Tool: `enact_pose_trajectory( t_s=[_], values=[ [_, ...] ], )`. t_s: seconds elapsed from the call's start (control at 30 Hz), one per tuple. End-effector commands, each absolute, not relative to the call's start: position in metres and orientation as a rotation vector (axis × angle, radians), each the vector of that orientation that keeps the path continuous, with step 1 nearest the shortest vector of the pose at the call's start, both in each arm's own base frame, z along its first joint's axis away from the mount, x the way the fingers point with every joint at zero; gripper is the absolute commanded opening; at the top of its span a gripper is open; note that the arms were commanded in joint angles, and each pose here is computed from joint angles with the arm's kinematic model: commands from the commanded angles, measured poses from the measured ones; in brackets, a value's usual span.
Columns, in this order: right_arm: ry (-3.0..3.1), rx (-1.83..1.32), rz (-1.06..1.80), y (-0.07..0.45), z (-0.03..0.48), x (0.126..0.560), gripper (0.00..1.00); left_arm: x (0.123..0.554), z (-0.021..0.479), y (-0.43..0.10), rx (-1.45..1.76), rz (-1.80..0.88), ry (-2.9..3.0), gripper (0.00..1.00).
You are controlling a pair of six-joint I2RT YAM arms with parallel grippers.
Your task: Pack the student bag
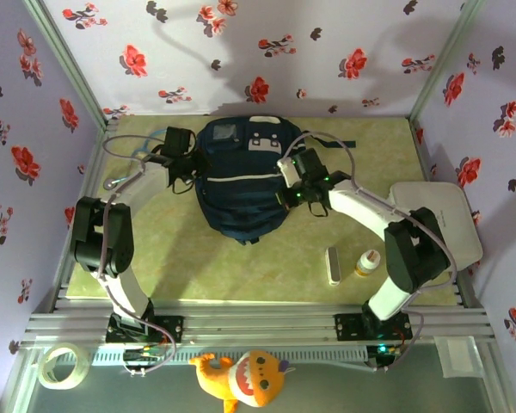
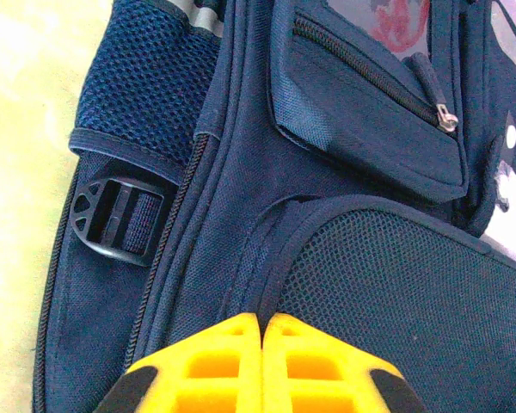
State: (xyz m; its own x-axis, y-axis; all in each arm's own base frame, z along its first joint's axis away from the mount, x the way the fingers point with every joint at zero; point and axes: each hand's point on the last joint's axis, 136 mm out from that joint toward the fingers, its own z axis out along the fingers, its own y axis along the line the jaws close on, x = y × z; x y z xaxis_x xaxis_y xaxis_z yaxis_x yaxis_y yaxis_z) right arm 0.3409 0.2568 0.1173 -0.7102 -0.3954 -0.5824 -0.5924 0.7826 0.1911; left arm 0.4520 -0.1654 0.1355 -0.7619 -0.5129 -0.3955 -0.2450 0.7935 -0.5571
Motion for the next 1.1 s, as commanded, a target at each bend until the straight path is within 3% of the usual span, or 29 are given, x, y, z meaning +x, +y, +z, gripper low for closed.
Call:
enact_pose_trajectory(
  t_s=[0.0, 0.73, 1.07],
  values=[
    [2.453, -0.720, 0.517, 0.274, 0.115, 0.329, 0.00, 0.469, 0.153, -0.171, -0.614, -0.706, 2.317, 0.00],
    [2.297, -0.598, 0.927, 0.440, 0.142, 0.321, 0.00, 0.449, 0.168, -0.199, -0.690, -0.931, 2.260, 0.00],
    [2.295, -0.467, 0.984, 0.460, 0.136, 0.334, 0.00, 0.444, 0.160, -0.198, -0.792, -0.986, 2.254, 0.00]
  ],
)
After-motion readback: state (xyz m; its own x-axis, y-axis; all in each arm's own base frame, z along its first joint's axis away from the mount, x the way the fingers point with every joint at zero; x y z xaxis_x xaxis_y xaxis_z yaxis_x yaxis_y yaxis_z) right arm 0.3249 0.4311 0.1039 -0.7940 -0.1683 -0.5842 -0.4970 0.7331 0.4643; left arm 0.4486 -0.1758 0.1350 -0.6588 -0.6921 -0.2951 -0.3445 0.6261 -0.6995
